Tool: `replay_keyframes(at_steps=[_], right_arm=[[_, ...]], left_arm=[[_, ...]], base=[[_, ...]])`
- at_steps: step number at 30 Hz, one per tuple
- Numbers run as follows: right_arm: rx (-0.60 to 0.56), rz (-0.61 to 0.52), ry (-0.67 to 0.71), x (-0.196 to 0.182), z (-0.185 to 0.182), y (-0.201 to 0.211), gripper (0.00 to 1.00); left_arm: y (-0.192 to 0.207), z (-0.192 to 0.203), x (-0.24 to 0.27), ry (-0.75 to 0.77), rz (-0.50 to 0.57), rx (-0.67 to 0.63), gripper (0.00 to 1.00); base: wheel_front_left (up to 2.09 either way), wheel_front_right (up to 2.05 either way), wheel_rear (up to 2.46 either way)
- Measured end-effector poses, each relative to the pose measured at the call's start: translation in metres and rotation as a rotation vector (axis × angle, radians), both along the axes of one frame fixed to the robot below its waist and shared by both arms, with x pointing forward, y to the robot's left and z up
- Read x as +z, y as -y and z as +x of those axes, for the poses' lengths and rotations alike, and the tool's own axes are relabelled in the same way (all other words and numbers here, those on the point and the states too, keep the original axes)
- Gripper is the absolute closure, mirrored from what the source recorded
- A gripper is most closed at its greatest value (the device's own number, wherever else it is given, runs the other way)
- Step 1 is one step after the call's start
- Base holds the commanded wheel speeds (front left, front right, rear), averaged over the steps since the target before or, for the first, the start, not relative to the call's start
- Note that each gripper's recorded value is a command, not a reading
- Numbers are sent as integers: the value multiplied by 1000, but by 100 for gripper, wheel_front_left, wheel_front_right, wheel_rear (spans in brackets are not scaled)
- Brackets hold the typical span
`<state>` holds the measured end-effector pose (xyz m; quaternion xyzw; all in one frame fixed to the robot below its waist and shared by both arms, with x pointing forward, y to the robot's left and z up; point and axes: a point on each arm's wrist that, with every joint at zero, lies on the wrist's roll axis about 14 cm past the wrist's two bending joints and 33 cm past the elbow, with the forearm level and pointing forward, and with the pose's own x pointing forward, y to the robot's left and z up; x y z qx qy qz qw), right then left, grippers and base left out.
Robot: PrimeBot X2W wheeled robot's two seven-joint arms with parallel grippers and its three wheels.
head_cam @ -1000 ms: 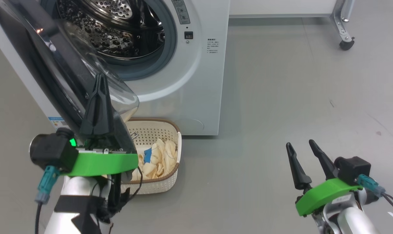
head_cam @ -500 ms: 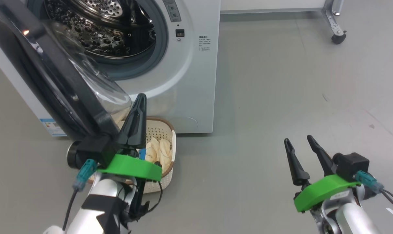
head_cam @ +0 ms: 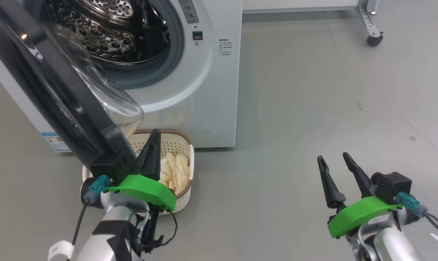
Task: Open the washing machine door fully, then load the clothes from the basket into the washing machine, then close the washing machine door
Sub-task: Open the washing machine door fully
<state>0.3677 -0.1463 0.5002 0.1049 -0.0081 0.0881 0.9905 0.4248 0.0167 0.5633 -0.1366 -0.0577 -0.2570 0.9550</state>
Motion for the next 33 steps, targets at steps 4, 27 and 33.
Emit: replay_keyframes(at_steps=[4, 27, 33], right_arm=[[-3, 0, -5, -2, 0, 1, 0], [19, 2, -4, -3, 2, -7, 0], [58, 2, -1, -2, 7, -20, 0]], left_arm=[[-5, 5, -14, -64, -12, 15, 100], [-27, 9, -31, -108, 14, 80, 100], [-40, 5, -33, -111, 14, 114, 100]], base=[[0, 0, 0], [0, 0, 0], [0, 0, 0]])
